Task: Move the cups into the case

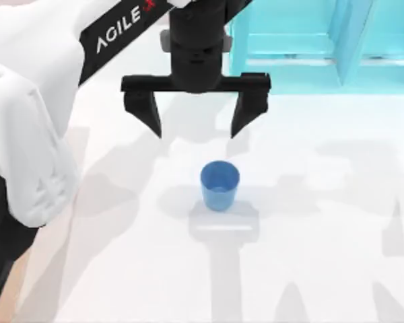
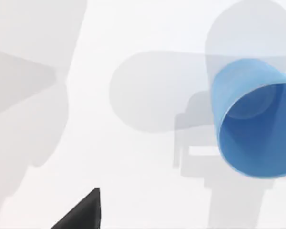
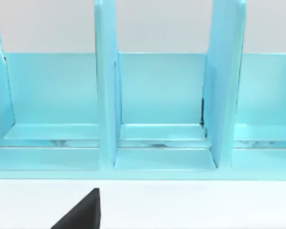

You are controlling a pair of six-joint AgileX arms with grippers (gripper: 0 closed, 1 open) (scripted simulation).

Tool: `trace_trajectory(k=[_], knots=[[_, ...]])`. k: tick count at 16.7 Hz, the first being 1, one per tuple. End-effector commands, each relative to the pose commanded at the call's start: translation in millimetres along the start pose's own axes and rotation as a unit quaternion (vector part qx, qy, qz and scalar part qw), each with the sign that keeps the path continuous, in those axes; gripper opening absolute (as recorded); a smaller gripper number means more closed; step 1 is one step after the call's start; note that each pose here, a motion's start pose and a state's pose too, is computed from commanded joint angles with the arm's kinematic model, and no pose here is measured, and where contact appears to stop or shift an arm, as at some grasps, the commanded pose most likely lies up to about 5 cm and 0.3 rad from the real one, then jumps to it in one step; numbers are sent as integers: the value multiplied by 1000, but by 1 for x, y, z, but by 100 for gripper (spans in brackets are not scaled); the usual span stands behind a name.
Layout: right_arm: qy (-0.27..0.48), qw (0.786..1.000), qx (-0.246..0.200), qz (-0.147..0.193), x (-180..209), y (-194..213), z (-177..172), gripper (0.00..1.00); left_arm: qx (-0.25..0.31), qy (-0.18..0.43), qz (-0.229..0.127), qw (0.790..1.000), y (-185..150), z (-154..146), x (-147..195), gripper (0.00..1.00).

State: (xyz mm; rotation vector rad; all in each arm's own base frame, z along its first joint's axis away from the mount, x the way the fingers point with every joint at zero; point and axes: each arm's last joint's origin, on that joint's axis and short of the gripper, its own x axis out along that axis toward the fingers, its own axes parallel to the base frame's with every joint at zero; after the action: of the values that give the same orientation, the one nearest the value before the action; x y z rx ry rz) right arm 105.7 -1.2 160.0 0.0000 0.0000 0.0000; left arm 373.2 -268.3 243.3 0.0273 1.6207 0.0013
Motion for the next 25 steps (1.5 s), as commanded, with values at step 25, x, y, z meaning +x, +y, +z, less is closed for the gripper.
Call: trace_trajectory(k=[25], knots=[[0,1000,0,0,0,0,0,100,2,-25,-9,1000,-59,-17,108,100]])
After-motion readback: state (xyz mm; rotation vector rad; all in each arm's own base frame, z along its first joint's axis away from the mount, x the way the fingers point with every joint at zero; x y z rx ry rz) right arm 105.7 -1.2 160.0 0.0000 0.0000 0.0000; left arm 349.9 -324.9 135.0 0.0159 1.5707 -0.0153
